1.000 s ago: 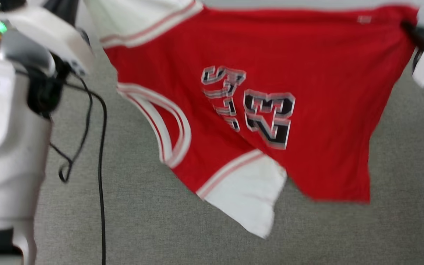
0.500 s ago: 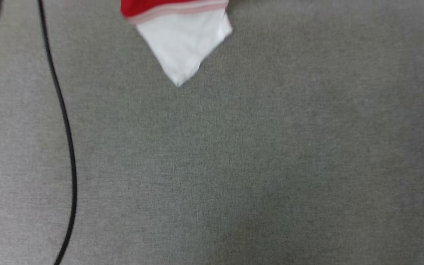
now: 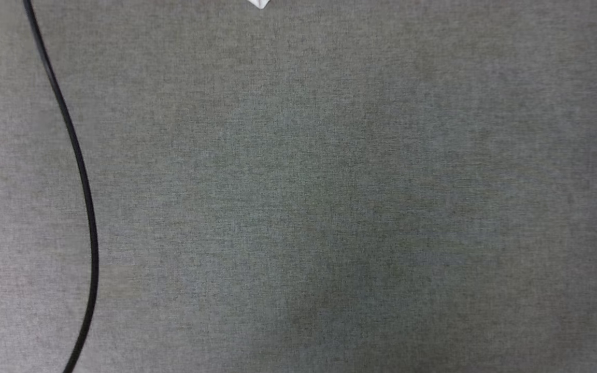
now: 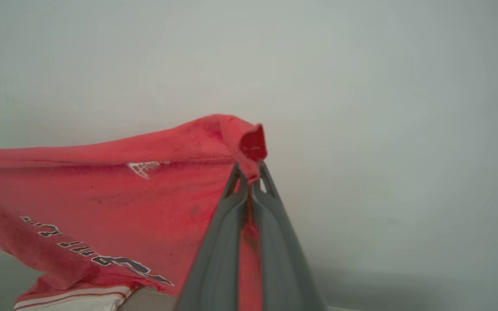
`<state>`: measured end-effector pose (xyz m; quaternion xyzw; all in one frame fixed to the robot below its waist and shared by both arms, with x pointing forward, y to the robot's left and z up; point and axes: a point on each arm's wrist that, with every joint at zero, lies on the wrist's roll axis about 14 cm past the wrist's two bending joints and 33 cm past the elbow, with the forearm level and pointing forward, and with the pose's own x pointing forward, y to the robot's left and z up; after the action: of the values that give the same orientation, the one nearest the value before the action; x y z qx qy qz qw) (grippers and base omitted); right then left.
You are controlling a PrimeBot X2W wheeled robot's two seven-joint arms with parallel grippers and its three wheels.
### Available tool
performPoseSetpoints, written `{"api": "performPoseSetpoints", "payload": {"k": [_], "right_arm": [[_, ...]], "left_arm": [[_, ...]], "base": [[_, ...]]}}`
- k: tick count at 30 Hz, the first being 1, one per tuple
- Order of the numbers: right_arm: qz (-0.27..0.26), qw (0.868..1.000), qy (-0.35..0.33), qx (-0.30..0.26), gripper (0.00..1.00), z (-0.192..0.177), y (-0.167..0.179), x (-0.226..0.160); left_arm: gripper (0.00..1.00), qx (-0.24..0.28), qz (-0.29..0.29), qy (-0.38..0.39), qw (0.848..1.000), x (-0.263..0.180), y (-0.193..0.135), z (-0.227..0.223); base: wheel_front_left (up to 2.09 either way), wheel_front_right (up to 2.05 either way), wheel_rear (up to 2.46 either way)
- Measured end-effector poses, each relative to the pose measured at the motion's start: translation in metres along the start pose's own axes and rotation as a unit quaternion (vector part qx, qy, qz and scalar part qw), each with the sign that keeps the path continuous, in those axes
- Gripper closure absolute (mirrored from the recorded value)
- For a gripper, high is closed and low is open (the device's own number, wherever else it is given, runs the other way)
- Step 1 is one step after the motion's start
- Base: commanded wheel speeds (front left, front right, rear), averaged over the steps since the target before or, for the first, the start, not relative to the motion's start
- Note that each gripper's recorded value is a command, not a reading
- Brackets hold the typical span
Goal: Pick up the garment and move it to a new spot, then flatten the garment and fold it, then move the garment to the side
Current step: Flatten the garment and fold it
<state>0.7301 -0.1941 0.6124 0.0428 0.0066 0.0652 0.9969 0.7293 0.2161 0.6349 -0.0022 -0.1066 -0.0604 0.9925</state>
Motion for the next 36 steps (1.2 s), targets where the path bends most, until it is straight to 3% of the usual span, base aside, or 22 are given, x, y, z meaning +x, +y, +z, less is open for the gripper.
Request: {"api": "performPoseSetpoints", "payload": {"k": [8, 13, 18, 26, 36], "right_arm": [[0.02, 0.996, 0.089, 0.008, 1.0, -0.094, 0.014, -0.021], [0.024, 0.988, 0.154, 0.017, 1.0, -0.154, 0.017, -0.07], [0.021, 0.98, 0.196, 0.017, 1.0, -0.186, 0.011, -0.128], [0.03, 0.975, 0.217, 0.024, 1.0, -0.193, 0.019, -0.201], [0.018, 0.974, 0.221, 0.04, 1.0, -0.193, 0.015, -0.291]], "left_arm": [[1.0, -0.057, 0.023, 0.089, 0.994, -0.043, 0.009, -0.085], [1.0, -0.093, 0.029, 0.152, 0.984, -0.106, 0.002, -0.135], [1.0, -0.134, 0.052, 0.193, 0.971, -0.18, 0.002, -0.16], [1.0, -0.171, 0.079, 0.226, 0.956, -0.28, -0.001, -0.164], [1.0, -0.169, 0.099, 0.246, 0.949, -0.377, -0.011, -0.14]], "base": [[0.0, 0.0, 0.0], [0.0, 0.0, 0.0], [0.0, 0.0, 0.0], [0.0, 0.0, 0.0], [0.0, 0.0, 0.0]]}}
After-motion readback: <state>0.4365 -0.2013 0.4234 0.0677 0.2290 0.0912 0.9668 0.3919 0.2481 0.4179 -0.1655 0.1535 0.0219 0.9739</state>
